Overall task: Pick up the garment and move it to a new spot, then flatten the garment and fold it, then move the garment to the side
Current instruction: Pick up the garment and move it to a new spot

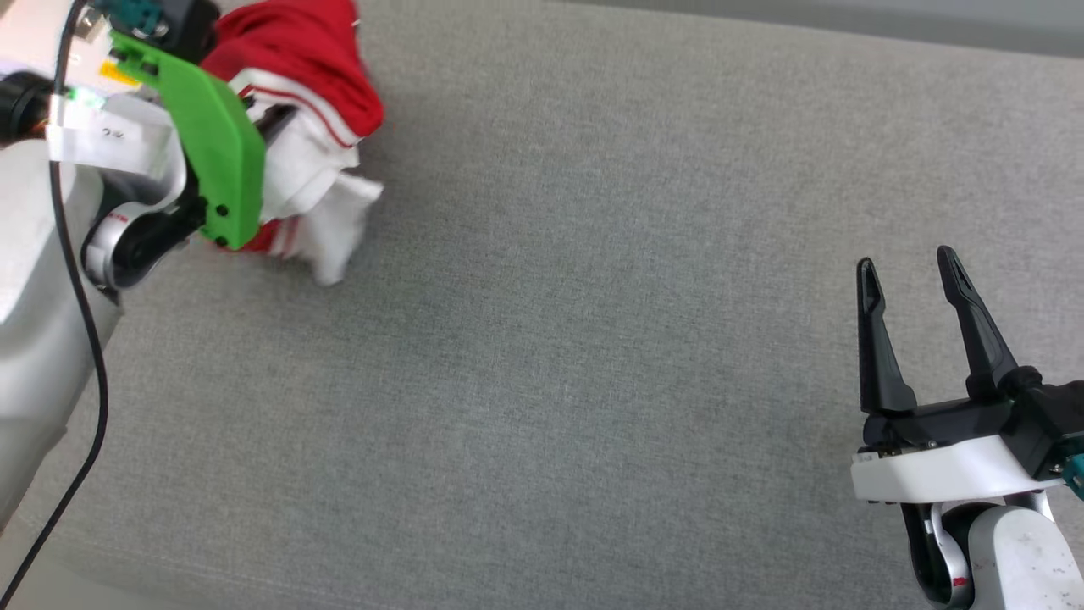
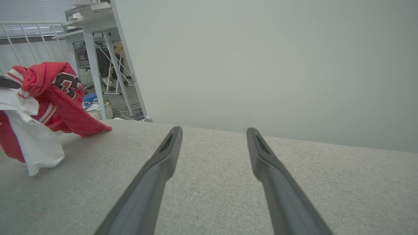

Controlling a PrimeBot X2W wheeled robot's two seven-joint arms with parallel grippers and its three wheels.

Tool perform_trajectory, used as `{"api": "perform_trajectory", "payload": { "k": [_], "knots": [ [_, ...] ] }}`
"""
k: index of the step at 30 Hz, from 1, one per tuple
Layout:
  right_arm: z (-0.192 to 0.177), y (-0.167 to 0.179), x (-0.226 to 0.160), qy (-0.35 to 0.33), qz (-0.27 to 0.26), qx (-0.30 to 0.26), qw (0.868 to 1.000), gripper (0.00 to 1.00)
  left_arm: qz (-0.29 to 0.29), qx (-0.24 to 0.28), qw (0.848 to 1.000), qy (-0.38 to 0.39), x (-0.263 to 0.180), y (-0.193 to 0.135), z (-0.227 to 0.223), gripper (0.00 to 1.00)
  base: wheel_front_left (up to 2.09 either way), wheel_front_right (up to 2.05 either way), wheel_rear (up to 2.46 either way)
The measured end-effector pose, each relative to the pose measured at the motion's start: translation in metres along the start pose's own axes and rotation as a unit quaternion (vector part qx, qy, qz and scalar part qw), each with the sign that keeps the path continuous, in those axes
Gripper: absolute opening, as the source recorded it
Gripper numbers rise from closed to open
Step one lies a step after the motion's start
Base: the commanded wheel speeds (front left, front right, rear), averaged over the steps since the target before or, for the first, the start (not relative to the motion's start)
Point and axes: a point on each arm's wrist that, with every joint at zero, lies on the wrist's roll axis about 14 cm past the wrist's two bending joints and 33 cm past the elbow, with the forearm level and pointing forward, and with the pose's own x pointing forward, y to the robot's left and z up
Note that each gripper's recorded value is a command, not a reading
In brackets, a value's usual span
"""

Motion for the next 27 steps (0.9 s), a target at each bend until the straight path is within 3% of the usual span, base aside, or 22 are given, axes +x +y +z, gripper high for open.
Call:
{"api": "perform_trajectory", "payload": {
  "k": [5,11,18,27],
  "knots": [
    [0.017,-0.005,-0.008,-0.017,-0.011,0.003,1.000,1.00,-0.042,0.051,0.996,-0.052,-0.009,-0.038,0.039,0.00,0.00,0.00,0.00],
    [0.030,-0.026,-0.023,-0.025,-0.047,0.004,0.999,1.00,-0.120,0.106,0.982,-0.102,0.002,-0.110,0.076,0.00,0.00,0.00,0.00],
    [0.041,-0.057,-0.048,-0.029,-0.100,-0.006,0.995,1.00,-0.234,0.143,0.953,-0.127,0.024,-0.214,0.087,0.00,0.00,0.00,0.00],
    [0.050,-0.099,-0.085,-0.024,-0.175,-0.026,0.984,1.00,-0.379,0.169,0.899,-0.143,0.037,-0.355,0.072,0.00,0.00,0.00,0.00]
  ]
}}
